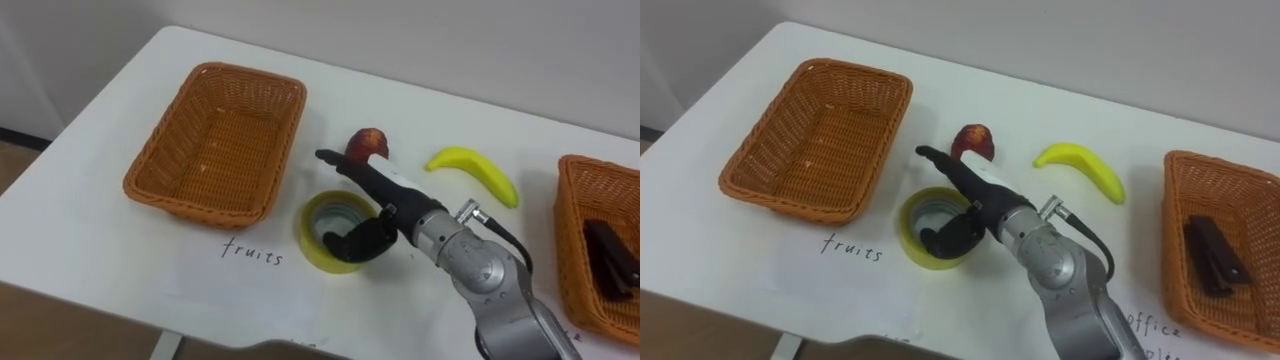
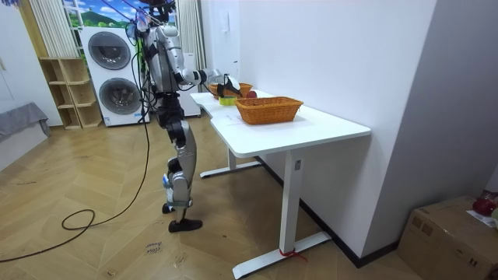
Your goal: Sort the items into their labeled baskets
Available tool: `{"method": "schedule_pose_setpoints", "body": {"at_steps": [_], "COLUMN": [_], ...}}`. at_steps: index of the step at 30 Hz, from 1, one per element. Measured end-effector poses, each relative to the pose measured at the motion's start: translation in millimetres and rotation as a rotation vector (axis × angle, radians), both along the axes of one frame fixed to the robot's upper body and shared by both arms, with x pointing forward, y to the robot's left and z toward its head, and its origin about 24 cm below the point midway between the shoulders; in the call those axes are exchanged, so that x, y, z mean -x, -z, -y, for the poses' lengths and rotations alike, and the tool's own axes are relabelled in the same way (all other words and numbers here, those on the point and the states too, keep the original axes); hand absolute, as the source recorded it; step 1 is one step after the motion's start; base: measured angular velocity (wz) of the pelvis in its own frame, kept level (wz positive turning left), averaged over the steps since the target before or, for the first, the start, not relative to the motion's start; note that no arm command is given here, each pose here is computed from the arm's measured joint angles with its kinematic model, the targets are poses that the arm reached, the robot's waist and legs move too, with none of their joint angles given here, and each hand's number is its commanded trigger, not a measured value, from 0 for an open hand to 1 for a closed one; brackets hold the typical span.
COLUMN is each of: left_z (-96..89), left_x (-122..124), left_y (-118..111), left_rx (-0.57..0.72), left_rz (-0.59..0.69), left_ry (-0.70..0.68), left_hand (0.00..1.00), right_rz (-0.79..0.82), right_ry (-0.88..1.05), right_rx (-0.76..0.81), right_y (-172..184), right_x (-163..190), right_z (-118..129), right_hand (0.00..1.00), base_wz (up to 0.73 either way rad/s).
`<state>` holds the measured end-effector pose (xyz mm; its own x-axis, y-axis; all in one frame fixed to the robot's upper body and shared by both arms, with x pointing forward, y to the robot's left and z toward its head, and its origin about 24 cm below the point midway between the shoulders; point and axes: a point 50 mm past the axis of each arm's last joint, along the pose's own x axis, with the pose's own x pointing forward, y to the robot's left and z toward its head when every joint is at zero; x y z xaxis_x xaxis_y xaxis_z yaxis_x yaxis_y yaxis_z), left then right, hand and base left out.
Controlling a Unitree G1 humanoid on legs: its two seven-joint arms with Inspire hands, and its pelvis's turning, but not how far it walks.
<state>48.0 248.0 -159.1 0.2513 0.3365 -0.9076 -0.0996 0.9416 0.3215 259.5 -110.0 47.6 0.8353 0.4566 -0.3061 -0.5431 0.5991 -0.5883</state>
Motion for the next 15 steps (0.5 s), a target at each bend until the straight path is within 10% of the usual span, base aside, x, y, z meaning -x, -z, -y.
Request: {"method": "schedule_pose_setpoints", "body": {"at_steps": [15], "left_z": [-0.1], "left_x": [-0.4], "left_y": [-0.1], "left_rx": [-0.001], "left_rz": [0.0], "left_ry": [0.0], "left_hand": [0.0], "right_rz": [-0.019], "right_ry": [-0.009], "right_rx": [0.014], "right_y": [1.4], "right_x": [0.4], "right_z": [1.9], "right_hand": [0.0], "base_wz": [0.0]}}
